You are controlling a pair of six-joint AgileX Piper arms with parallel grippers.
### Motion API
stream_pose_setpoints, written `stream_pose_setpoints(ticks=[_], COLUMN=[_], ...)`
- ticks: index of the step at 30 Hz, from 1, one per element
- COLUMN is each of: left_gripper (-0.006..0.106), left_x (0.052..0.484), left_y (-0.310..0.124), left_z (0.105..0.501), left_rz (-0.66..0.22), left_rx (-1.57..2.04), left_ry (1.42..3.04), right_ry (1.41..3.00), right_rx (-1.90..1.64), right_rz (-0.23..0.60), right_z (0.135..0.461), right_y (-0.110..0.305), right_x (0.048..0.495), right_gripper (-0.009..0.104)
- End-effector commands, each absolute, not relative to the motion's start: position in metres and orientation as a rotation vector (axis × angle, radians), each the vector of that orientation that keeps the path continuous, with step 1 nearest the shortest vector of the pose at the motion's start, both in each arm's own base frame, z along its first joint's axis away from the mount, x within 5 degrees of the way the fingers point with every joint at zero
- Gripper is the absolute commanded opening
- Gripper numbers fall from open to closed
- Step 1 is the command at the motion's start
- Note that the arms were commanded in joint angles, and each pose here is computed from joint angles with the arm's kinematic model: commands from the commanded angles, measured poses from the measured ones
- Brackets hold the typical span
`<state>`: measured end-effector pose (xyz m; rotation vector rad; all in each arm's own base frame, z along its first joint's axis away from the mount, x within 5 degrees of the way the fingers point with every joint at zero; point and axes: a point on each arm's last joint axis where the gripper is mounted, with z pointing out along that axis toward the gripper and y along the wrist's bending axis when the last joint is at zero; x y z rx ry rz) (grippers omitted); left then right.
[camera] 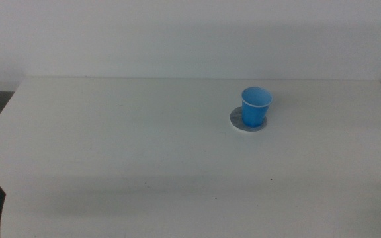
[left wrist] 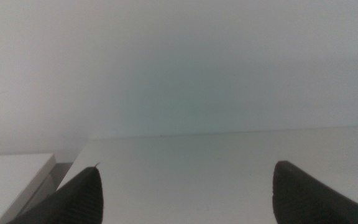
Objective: Place an empty cup on a cup mat.
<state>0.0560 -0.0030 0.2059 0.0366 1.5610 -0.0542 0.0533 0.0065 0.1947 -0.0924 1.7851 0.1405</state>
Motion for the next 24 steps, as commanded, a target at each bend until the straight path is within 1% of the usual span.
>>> stream_pose_setpoints(ticks=[1,5,11,17,18,20,24], left_gripper=[0.094,0.094,0.094,0.094,0.094,0.094,0.094], left_x=[0.056,0.056,0.056,0.056,0.056,0.056,0.056], left_y=[-0.003,-0.003,-0.003,-0.003,-0.003,-0.003,-0.003], left_z=[0.207,0.207,0.207,0.207,0.207,0.207,0.207], left_rz=[-0.061,-0.062,-0.064,-0.064,-0.064,-0.064,-0.064], left_rx=[0.037,0.036,0.034,0.034,0.034,0.034,0.034], left_ry=[1.555,1.555,1.555,1.555,1.555,1.555,1.555], right_ry=[1.766,1.712,1.589,1.597,1.645,1.674,1.672], right_rx=[-0.101,-0.101,-0.098,-0.098,-0.096,-0.095,-0.096], right_rz=[0.128,0.139,0.169,0.168,0.161,0.156,0.156], right_z=[0.188,0.192,0.204,0.203,0.198,0.196,0.196], right_y=[0.007,0.007,0.009,0.009,0.009,0.008,0.008], right_x=[0.054,0.055,0.056,0.056,0.056,0.055,0.055], right_gripper=[0.082,0.082,0.082,0.082,0.082,0.082,0.082])
